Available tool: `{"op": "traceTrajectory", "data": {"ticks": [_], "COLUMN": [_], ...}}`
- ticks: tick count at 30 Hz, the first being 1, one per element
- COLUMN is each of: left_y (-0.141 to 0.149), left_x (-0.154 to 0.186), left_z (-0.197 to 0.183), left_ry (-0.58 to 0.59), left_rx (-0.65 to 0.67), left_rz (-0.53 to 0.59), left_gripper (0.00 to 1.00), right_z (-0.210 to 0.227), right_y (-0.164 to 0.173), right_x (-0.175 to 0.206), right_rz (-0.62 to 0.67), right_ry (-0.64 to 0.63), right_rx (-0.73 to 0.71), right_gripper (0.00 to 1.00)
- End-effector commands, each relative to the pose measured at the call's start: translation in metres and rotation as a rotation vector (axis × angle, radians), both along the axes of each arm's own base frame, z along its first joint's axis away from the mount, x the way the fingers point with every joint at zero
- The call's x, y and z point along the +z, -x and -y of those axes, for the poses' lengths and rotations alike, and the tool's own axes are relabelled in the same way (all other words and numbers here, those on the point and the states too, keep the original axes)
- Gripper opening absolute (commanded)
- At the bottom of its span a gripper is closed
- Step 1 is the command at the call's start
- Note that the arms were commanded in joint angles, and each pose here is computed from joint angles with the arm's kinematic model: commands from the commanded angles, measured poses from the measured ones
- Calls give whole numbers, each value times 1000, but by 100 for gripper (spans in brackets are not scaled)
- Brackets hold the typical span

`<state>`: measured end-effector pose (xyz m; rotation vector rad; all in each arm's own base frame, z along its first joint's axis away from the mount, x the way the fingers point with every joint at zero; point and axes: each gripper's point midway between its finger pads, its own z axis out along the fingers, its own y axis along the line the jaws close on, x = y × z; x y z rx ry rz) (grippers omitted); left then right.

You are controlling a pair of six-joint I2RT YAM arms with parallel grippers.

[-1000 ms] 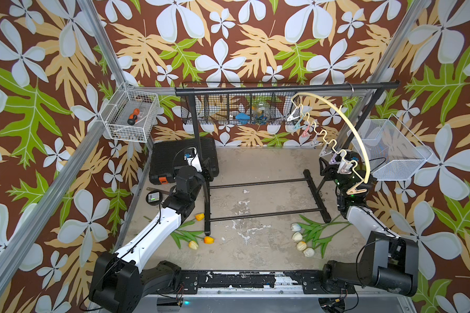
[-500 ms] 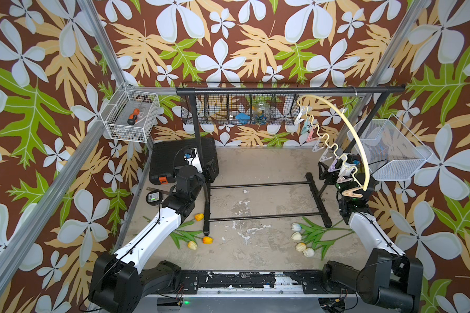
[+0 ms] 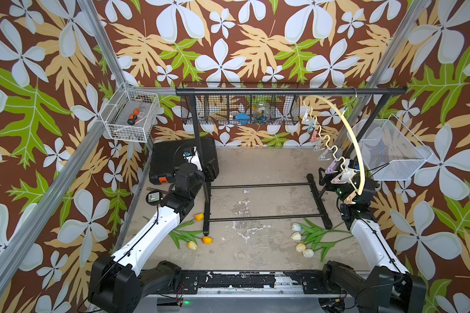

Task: Dry the flowers on a clothes hanger
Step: Adjust the clothesline at the center of the board, then pick up the flower at the center of the board.

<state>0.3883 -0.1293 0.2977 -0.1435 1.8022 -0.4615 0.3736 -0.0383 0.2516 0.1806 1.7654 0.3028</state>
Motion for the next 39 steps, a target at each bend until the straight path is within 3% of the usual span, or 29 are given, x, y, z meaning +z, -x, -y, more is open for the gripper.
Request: {"op": "traceTrajectory", "data": {"ticks": [1, 13, 19, 27, 39], "left_y": [4, 28, 42, 80, 107], "left_x": [8, 13, 15, 27, -17], "left_z": [-3, -27, -25, 13, 56], "left_ry": [25, 29, 46, 20, -60], "left_rx": [18, 103, 90, -22, -188], "left_rz": [4, -14, -16, -9, -100], "left_gripper": [69, 75, 75, 74, 66], "right_z": [5, 44, 58, 59, 30], "right_y": [9, 48, 71, 118, 145], "right_x": [-10, -38, -74, -127, -160], "right_rz": [-57, -149, -289, -528, -649], "right_ry": [-17, -199, -335, -445, -501], "right_rx": [-49, -386, -566, -750, -663], "right_gripper": [88, 88, 84, 78, 78]}}
